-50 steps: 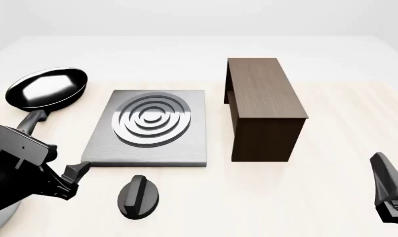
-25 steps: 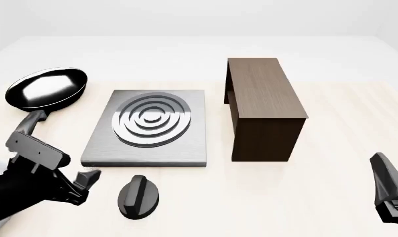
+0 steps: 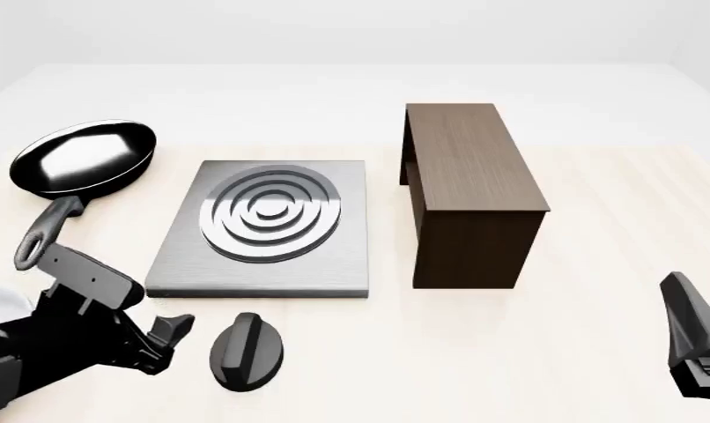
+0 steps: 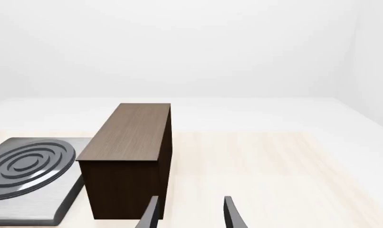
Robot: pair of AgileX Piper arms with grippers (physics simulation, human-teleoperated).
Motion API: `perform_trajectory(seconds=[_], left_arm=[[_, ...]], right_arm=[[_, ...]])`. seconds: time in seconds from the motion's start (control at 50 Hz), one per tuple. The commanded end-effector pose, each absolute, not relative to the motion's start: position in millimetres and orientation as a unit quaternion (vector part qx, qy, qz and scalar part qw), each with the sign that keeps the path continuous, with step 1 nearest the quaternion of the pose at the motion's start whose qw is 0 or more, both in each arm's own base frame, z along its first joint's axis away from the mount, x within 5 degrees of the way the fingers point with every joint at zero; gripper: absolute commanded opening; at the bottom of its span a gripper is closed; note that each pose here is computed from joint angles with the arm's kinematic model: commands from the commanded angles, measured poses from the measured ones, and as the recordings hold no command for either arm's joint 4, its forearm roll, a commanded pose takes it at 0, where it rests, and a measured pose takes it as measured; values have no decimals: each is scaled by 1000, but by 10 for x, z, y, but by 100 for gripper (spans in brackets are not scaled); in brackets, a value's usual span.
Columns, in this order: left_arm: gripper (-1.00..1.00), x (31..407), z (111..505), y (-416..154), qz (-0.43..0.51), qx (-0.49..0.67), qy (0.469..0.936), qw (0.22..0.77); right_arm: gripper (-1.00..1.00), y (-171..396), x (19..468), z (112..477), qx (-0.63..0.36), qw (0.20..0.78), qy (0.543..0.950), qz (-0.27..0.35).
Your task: Turn on the stove.
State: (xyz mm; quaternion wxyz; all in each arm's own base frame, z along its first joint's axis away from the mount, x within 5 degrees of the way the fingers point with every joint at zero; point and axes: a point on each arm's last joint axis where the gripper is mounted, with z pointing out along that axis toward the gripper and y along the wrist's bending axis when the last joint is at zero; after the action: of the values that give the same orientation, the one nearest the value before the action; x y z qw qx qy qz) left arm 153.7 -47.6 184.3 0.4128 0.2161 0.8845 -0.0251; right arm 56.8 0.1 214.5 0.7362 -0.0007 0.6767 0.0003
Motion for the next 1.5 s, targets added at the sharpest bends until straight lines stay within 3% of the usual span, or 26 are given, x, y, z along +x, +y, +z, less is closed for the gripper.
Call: perform_trajectory(seconds=[0.02, 1.06, 1.5], left_arm=[[100, 1445, 1688, -484, -30, 226, 882, 412], [100, 1514, 1292, -568, -40, 231, 898, 373], [100, 1349, 1381, -720, -78, 256, 893, 363]], right_arm=[[100, 1, 568, 2143, -1, 736, 677, 1], [100, 1, 568, 2143, -1, 736, 677, 0], [100, 1, 567, 2143, -1, 736, 677, 1]])
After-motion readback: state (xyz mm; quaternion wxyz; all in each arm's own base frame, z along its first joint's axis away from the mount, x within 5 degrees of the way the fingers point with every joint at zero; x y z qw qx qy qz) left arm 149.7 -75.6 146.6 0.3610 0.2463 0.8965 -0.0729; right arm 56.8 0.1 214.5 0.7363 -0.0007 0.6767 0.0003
